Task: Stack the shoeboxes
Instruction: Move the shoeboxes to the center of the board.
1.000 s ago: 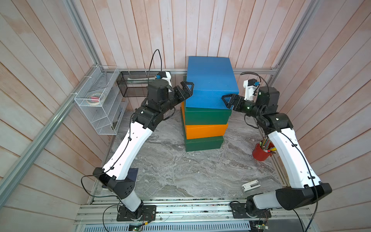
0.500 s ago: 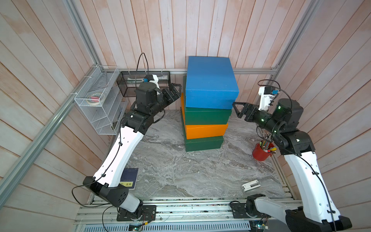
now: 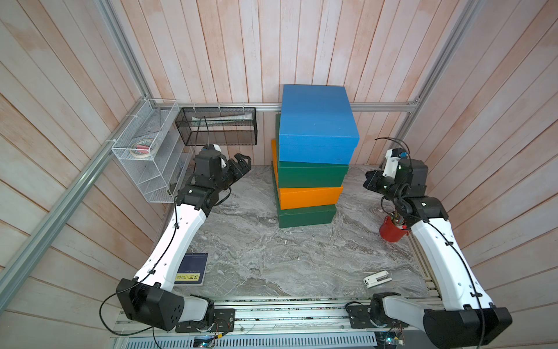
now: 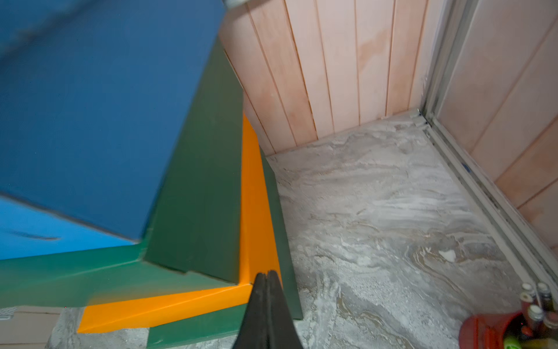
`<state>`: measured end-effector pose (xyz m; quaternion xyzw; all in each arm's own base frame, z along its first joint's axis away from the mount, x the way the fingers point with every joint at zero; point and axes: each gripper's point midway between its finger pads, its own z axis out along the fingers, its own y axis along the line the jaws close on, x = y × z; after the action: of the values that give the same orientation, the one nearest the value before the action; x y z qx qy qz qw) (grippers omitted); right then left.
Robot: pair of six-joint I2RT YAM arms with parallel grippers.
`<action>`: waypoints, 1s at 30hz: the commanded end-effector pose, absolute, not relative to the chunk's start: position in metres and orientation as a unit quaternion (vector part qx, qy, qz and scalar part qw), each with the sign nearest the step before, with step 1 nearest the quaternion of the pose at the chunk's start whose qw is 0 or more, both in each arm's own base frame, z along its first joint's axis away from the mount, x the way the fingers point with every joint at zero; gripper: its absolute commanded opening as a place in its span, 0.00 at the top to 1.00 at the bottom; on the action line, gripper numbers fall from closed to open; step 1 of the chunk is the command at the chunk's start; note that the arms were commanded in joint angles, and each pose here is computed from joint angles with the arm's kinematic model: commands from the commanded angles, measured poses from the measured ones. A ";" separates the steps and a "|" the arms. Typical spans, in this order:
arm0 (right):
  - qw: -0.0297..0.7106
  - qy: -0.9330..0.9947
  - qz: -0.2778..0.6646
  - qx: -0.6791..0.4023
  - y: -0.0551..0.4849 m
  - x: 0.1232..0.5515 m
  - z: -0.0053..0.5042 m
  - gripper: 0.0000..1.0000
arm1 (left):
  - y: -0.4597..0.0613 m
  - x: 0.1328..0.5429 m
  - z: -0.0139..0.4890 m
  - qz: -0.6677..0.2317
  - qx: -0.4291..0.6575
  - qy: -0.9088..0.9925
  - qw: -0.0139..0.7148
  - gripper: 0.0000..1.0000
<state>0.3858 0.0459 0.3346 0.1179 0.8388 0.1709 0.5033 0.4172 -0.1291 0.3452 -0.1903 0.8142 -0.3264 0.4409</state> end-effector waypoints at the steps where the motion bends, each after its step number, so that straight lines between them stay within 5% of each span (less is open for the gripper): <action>1: 0.500 0.831 0.196 0.141 0.037 0.403 0.317 0.99 | -0.135 0.422 0.322 -0.339 -0.187 0.821 0.420 0.04; 10: 0.444 0.859 0.210 0.143 0.033 0.440 0.241 0.98 | -0.147 0.453 0.222 -0.353 -0.206 0.853 0.324 0.06; 30: 0.331 0.887 0.282 0.156 0.050 0.513 0.117 1.00 | -0.160 0.529 0.107 -0.361 -0.253 0.862 0.251 0.07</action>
<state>0.4988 0.0384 0.1104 0.1755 0.8922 0.2685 0.3178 0.5116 -0.1530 0.0915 -0.2594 0.8759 -0.3342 0.2321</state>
